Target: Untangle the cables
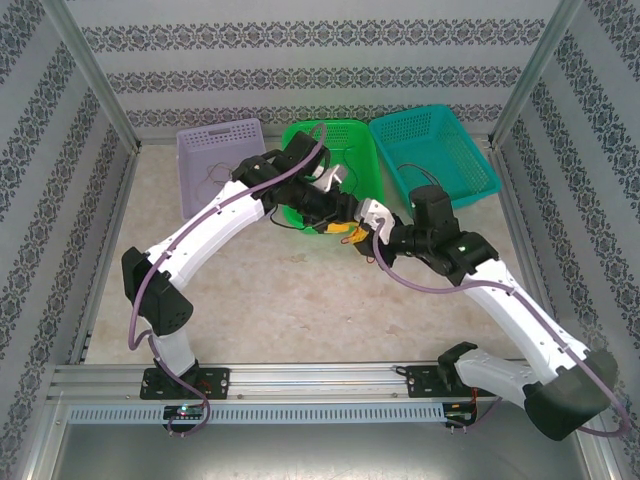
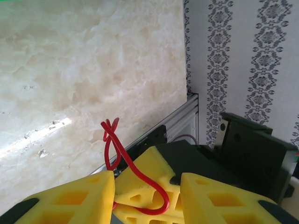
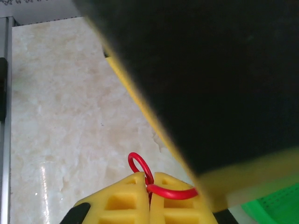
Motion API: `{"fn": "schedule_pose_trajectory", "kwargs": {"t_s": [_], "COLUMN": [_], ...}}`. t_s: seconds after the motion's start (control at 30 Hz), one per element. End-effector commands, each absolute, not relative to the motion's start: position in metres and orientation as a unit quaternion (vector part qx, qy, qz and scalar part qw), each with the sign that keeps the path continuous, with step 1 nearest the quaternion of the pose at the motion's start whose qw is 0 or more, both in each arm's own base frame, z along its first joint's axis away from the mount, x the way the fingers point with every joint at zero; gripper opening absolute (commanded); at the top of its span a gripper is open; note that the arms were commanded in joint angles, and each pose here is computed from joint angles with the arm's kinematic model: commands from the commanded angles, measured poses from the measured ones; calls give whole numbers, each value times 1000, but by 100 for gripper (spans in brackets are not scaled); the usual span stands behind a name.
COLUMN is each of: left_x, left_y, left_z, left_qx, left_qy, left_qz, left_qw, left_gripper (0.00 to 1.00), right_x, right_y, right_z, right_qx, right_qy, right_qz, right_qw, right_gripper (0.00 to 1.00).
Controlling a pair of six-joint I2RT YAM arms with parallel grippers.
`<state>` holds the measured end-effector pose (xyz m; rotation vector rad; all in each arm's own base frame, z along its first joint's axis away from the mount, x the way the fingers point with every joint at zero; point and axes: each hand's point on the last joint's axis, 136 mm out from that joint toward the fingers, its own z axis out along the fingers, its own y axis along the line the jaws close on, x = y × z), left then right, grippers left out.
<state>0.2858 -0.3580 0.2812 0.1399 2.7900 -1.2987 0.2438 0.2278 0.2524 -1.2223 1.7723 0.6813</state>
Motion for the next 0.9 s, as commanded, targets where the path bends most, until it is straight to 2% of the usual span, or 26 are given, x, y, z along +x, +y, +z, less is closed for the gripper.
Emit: {"fn": "schedule_pose_trajectory", "kwargs": {"t_s": [0.0, 0.3, 0.43, 0.53, 0.6, 0.7, 0.83, 0.87], "left_x": [273, 266, 276, 281, 282, 281, 281, 281], "left_y": [-361, -355, -355, -356, -359, -361, -362, -362], "left_z": [291, 267, 267, 266, 263, 259, 253, 252], "left_qx": [64, 81, 80, 78, 79, 82, 84, 85], "left_qy": [899, 922, 926, 926, 926, 926, 928, 929], "left_qz": [-432, -377, -367, -366, -366, -365, -360, -359], "left_qw": [30, 20, 46, 53, 50, 47, 45, 45], "left_gripper": [42, 41, 49, 50, 46, 36, 31, 27], "right_x": [248, 244, 235, 230, 230, 232, 232, 232], "right_y": [230, 231, 234, 234, 233, 232, 232, 233], "right_z": [268, 273, 270, 271, 272, 275, 278, 279], "right_qx": [-476, -470, -479, -481, -477, -470, -468, -469], "right_qy": [703, 697, 696, 693, 693, 696, 693, 693], "right_qz": [311, 340, 342, 339, 339, 337, 338, 339], "right_qw": [428, 421, 413, 416, 421, 426, 431, 431], "right_gripper": [0, 0, 0, 0, 0, 0, 0, 0]}}
